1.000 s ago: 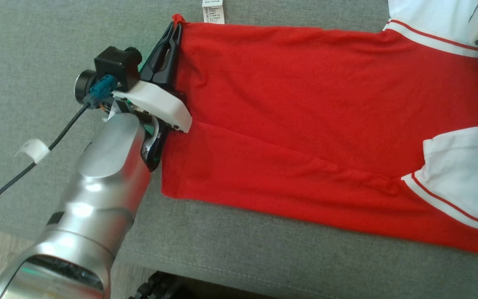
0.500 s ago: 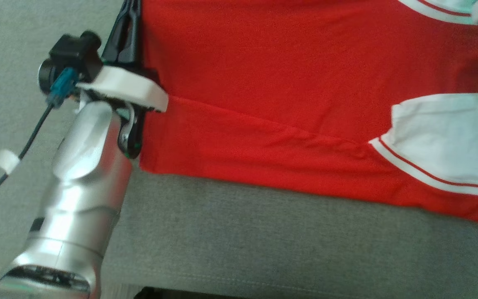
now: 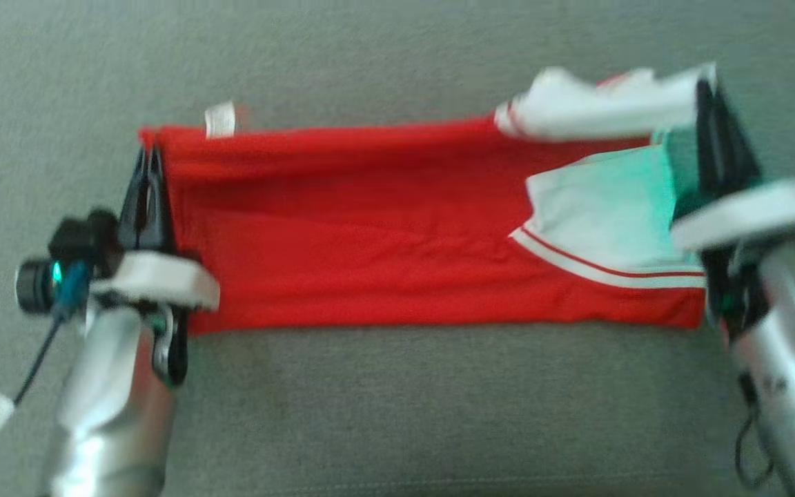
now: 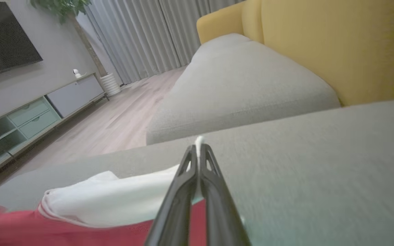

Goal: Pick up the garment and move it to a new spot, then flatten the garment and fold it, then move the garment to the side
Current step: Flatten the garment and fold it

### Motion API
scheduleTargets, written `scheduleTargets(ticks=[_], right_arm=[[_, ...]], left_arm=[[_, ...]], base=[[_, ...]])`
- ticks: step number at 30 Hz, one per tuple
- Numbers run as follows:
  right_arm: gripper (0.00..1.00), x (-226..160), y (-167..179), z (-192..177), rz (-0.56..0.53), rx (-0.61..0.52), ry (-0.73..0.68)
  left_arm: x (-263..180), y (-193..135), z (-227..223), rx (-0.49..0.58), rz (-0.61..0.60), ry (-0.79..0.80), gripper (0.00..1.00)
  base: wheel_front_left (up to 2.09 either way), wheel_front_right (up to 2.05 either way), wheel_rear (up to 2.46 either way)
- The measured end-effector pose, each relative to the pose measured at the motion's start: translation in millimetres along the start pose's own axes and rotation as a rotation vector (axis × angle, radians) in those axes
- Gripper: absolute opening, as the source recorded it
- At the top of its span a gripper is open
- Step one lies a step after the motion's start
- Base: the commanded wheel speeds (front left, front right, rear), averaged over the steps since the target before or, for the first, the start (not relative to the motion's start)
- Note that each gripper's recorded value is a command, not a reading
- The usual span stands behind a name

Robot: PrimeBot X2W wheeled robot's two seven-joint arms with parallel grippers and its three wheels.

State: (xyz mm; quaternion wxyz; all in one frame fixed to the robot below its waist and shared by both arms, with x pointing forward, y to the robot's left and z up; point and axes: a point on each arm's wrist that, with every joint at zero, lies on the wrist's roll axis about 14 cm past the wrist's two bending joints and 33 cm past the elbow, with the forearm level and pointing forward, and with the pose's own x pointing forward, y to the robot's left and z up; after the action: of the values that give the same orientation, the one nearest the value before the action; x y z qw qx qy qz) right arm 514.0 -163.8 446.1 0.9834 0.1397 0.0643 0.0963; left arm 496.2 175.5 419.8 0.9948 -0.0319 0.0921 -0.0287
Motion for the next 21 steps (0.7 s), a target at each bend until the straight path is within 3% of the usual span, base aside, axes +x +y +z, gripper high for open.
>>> scheduleTargets(ticks=[6, 13, 14, 15, 21], right_arm=[[0.0, -60.1, 3.8, -27.6, -0.044, 0.112, 0.049], [0.03, -83.0, 3.5, -44.1, -0.091, 0.17, 0.083], [0.83, -85.1, 2.1, -46.2, -0.102, 0.178, 0.088], [1.0, -87.0, 2.2, -47.7, -0.108, 0.183, 0.091], [1.0, -86.5, -1.0, -17.0, -0.128, 0.11, -0.007]], left_arm=[[-29.2, -4.6, -19.3, -0.03, 0.019, 0.042, 0.0], [-50.8, -4.9, -27.6, -0.053, 0.045, 0.058, 0.01], [-55.7, -4.0, -31.1, -0.054, 0.052, 0.066, 0.64], [-60.7, -2.3, -33.8, -0.062, 0.063, 0.073, 1.0], [-82.9, 14.5, -19.7, -0.039, 0.144, 0.018, 1.0]], base=[[0.0, 0.0, 0.0], [0.0, 0.0, 0.0], [0.0, 0.0, 0.0], [0.0, 0.0, 0.0], [0.0, 0.0, 0.0]])
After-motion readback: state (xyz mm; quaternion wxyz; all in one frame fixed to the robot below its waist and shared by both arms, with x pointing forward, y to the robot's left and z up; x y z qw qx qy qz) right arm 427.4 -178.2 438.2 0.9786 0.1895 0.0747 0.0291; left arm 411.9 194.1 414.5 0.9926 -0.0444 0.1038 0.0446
